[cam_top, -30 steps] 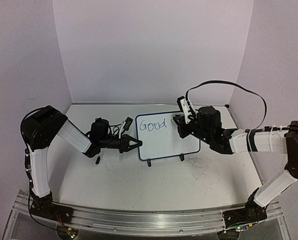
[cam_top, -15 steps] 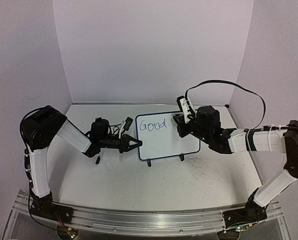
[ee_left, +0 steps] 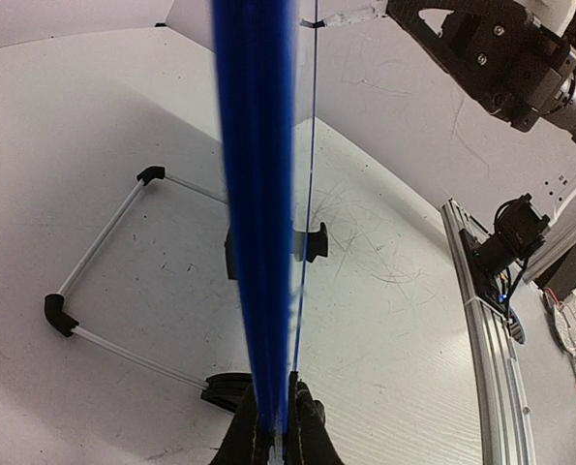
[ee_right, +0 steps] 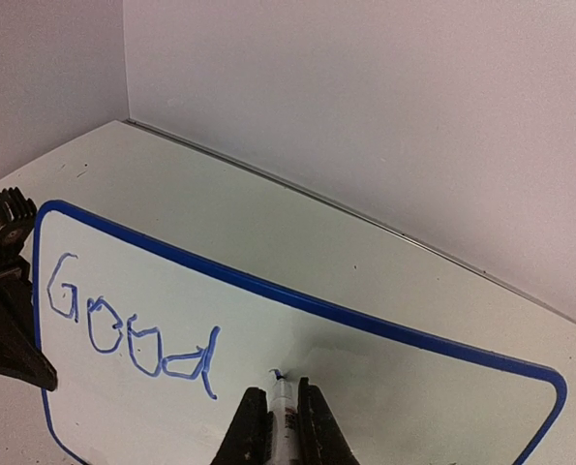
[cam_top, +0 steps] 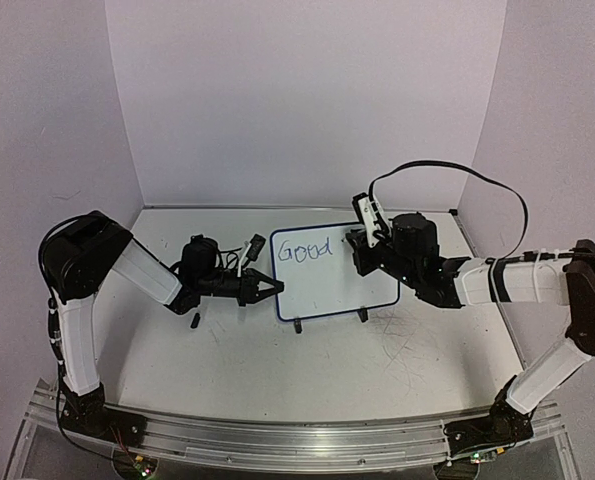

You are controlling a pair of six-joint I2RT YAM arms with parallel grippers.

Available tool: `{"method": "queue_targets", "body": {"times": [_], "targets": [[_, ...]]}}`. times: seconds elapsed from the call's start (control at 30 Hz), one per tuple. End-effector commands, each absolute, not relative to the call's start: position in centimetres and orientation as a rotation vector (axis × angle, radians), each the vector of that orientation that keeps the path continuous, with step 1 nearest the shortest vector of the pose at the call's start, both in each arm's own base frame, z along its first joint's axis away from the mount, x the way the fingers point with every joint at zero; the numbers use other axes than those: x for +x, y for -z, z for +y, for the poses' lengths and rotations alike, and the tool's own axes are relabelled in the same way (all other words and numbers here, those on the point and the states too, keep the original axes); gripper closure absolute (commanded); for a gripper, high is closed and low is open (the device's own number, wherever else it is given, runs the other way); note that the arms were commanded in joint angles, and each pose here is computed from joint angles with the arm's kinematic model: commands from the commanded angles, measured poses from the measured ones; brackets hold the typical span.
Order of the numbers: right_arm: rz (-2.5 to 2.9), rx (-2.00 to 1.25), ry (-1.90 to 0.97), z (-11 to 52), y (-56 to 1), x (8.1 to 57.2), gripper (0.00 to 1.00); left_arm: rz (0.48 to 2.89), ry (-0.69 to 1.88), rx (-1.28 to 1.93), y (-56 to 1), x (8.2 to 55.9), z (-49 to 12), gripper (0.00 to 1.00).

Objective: Write a sentence on the whiteboard

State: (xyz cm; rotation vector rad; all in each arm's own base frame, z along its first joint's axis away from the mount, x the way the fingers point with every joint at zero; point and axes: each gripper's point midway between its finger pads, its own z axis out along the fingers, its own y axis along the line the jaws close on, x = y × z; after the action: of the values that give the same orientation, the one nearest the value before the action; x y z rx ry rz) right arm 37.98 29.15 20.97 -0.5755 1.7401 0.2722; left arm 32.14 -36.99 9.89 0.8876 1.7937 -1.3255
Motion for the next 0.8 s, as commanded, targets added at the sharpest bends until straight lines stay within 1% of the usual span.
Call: {"method": "queue_targets", "body": {"times": [0.0,0.77], "targets": [[1.739,-0.535,-0.261,28.8,-21.4,38.3,1.0,1.787,1.195,0.874,-10.2,33.6,-36.1,1.0],[1.792,-0.535,-0.275,28.1,-19.7,37.3,1.0,1.792,1.194,0.876,-10.2,33.6,-36.1,1.0]]}}
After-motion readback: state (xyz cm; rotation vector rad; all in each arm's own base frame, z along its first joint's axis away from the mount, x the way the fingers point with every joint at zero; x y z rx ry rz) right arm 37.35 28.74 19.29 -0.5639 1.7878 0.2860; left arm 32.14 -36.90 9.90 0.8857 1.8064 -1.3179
